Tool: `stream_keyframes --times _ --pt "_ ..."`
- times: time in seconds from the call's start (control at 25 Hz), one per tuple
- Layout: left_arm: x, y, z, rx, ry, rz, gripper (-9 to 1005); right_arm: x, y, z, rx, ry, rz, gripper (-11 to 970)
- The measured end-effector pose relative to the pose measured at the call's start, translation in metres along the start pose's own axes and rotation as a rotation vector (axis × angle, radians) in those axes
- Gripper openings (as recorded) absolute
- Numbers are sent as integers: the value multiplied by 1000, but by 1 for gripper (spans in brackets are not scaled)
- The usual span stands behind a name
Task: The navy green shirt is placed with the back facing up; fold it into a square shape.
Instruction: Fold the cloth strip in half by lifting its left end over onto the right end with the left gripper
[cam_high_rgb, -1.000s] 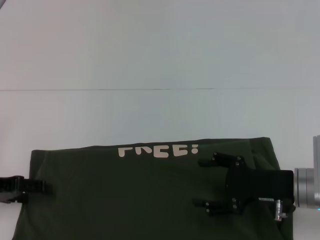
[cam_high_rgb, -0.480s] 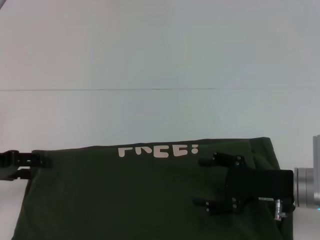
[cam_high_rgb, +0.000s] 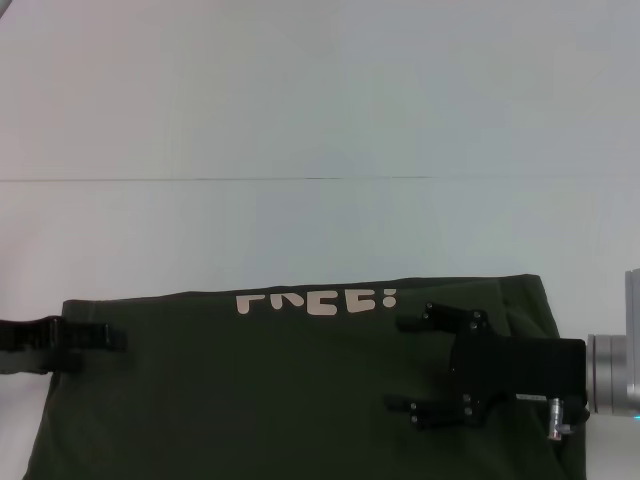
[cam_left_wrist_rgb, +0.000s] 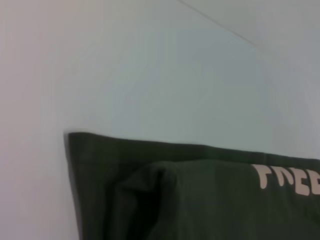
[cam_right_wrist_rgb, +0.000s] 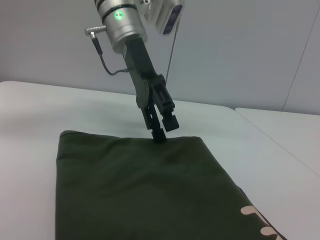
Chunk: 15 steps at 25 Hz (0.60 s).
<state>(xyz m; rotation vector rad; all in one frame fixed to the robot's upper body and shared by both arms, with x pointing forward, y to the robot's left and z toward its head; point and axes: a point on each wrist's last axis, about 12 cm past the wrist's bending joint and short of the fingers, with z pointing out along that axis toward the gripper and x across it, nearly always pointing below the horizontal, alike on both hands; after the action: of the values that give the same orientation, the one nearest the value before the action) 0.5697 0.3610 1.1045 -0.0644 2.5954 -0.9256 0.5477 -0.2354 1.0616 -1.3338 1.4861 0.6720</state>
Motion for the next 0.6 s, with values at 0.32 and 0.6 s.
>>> stream_keyframes --times 0.32,0.6 --pt "4 4 9 -39 2 -6 893 2 0 1 4 11 2 919" --pt "3 7 11 -66 -10 -12 894 2 0 1 4 12 3 920"
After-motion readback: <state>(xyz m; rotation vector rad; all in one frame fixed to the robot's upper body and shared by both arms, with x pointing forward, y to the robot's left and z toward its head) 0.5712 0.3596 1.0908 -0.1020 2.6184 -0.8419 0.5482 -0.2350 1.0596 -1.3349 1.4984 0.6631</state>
